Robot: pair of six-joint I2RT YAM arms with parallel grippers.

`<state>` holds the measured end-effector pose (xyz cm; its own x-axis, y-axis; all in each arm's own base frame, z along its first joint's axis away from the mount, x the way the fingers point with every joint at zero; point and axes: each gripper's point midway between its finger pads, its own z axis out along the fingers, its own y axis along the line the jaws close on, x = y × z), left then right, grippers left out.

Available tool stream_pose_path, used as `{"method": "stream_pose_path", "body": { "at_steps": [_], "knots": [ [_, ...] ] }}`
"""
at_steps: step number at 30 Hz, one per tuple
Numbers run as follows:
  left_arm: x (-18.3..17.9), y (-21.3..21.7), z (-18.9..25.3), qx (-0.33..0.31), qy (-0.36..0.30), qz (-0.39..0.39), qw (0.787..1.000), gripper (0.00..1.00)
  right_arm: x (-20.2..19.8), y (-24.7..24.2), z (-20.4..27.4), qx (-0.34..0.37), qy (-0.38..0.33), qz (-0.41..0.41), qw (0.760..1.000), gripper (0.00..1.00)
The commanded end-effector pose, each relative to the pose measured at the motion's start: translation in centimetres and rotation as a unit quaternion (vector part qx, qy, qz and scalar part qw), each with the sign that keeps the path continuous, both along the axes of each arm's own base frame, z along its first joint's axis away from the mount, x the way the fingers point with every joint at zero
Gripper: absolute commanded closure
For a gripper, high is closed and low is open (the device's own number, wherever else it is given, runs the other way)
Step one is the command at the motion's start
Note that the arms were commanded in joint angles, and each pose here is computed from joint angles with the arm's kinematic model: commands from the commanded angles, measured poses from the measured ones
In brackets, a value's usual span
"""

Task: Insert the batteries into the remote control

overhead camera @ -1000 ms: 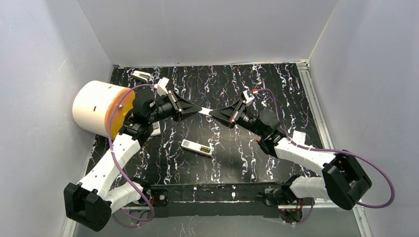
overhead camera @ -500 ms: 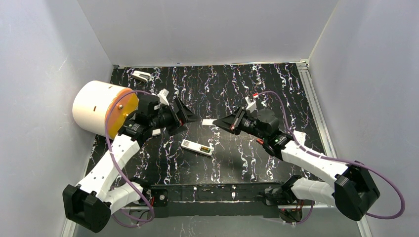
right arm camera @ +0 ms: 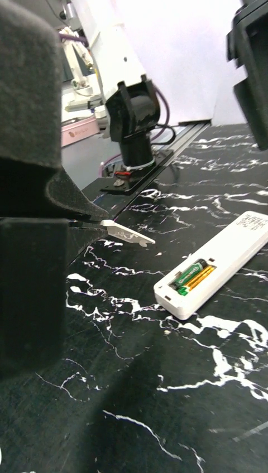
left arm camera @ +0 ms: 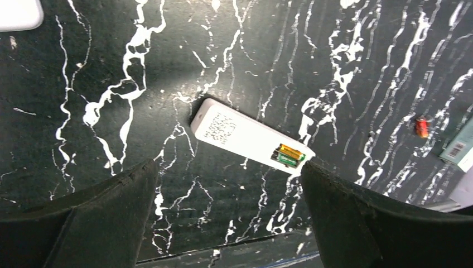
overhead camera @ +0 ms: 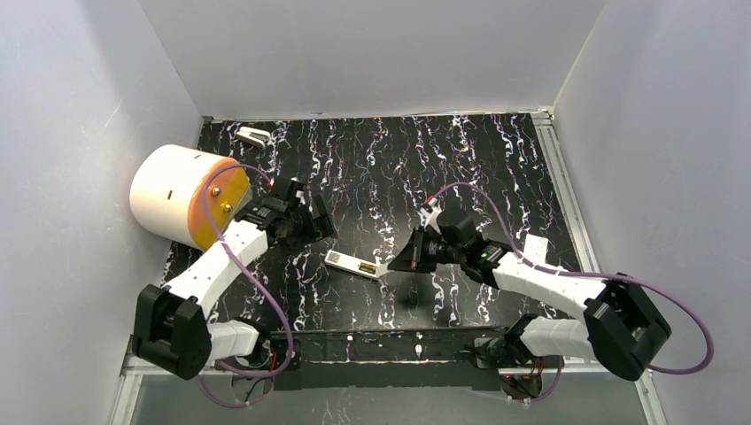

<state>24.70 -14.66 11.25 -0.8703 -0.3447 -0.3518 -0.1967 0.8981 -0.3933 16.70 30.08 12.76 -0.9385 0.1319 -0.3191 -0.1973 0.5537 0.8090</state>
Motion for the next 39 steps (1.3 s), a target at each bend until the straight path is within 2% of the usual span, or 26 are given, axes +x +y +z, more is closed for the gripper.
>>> {"method": "stream_pose_path", "body": {
  "at_steps": [1,6,9,13,19,25,32,36,37,39],
  "knots": [
    [-0.4,1.5,-1.7,0.044,0.010,0.002,0.999,0.02,-1.6,0.9,-1.7,-0.021,0.003,0.032,0.999,0.99],
    [-0.5,1.0,-3.5,0.039,0.013,-0.020,0.999,0.02,-3.0,1.9,-4.1,-0.059,0.022,0.079,0.995,0.99],
    [-0.3,0.0,-4.7,0.017,0.018,-0.036,0.999,0.02,-2.3,2.1,-5.1,-0.079,0.021,0.071,0.994,0.99],
    [0.3,-0.3,-5.6,0.011,0.026,-0.027,0.999,0.02,-0.5,2.5,-5.7,-0.108,0.011,0.047,0.993,0.99],
    [1.0,1.7,-5.9,0.052,0.003,0.021,0.998,0.10,1.7,1.9,-6.6,-0.130,0.013,-0.022,0.991,0.99],
    [0.8,2.2,-5.8,0.050,-0.014,0.040,0.998,0.13,1.7,2.5,-6.1,-0.101,0.010,-0.022,0.995,0.99],
    [0.0,2.3,-6.1,0.047,0.001,0.046,0.998,0.13,0.0,5.2,-1.0,0.006,-0.036,0.083,0.996,0.99],
    [-0.1,1.9,-6.2,0.039,0.006,0.038,0.998,0.13,0.8,5.5,0.5,0.037,-0.043,0.064,0.996,0.99],
    [-0.1,1.7,-6.2,0.036,0.008,0.035,0.999,0.14,1.1,5.5,0.4,0.039,-0.041,0.054,0.997,0.99],
    [0.0,1.6,-6.2,0.035,0.009,0.033,0.999,0.25,1.8,5.6,0.2,0.049,-0.034,0.027,0.998,0.99]
  ]
}}
